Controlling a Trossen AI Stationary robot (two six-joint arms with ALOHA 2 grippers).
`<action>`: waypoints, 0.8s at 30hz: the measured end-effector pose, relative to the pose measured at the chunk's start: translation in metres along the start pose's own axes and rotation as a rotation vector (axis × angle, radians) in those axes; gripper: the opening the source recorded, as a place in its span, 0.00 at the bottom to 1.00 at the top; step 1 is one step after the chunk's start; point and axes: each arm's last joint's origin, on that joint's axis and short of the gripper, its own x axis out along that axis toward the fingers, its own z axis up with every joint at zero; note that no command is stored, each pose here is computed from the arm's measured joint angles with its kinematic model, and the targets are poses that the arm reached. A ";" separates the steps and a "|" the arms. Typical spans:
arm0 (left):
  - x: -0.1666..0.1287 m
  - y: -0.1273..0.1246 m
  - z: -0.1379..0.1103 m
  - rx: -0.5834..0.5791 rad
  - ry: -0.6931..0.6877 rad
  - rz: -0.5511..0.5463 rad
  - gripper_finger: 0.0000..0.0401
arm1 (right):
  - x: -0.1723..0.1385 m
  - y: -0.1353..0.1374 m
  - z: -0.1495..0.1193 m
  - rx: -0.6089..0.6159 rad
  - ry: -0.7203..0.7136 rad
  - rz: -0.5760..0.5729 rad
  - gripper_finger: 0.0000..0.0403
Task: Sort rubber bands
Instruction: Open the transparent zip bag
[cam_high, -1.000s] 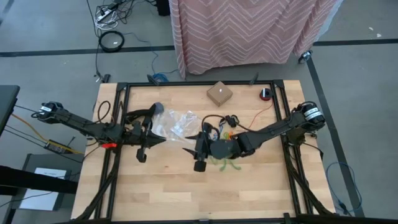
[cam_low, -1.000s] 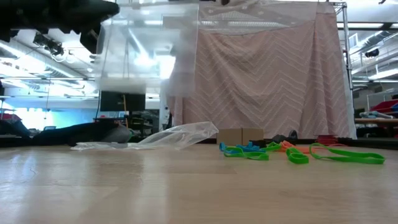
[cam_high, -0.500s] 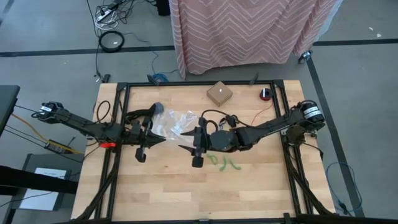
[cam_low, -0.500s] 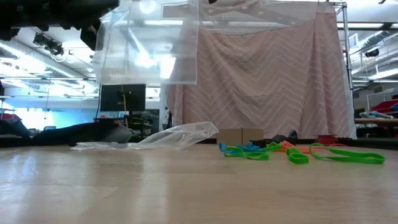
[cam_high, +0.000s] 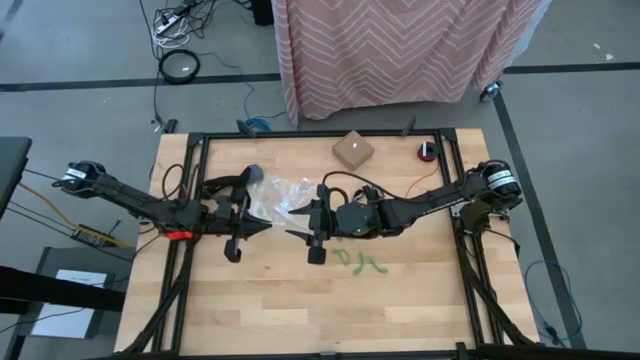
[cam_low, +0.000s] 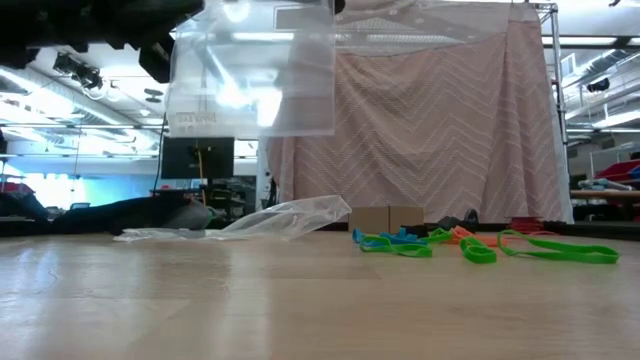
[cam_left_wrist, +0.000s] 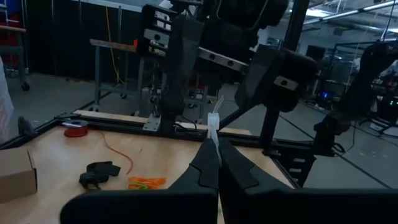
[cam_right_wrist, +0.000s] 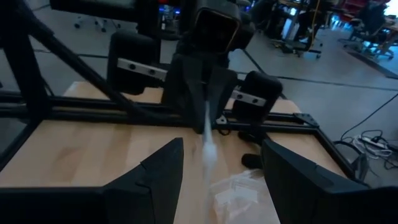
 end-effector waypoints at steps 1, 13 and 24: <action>0.001 0.000 0.000 0.000 -0.001 0.000 0.00 | 0.000 0.000 -0.001 0.002 0.013 0.005 0.50; 0.001 0.000 -0.001 -0.001 -0.005 0.012 0.00 | 0.001 -0.003 -0.008 0.026 0.072 -0.003 0.49; 0.007 -0.001 -0.001 -0.004 -0.045 0.010 0.00 | 0.004 -0.009 -0.007 0.025 0.062 0.024 0.47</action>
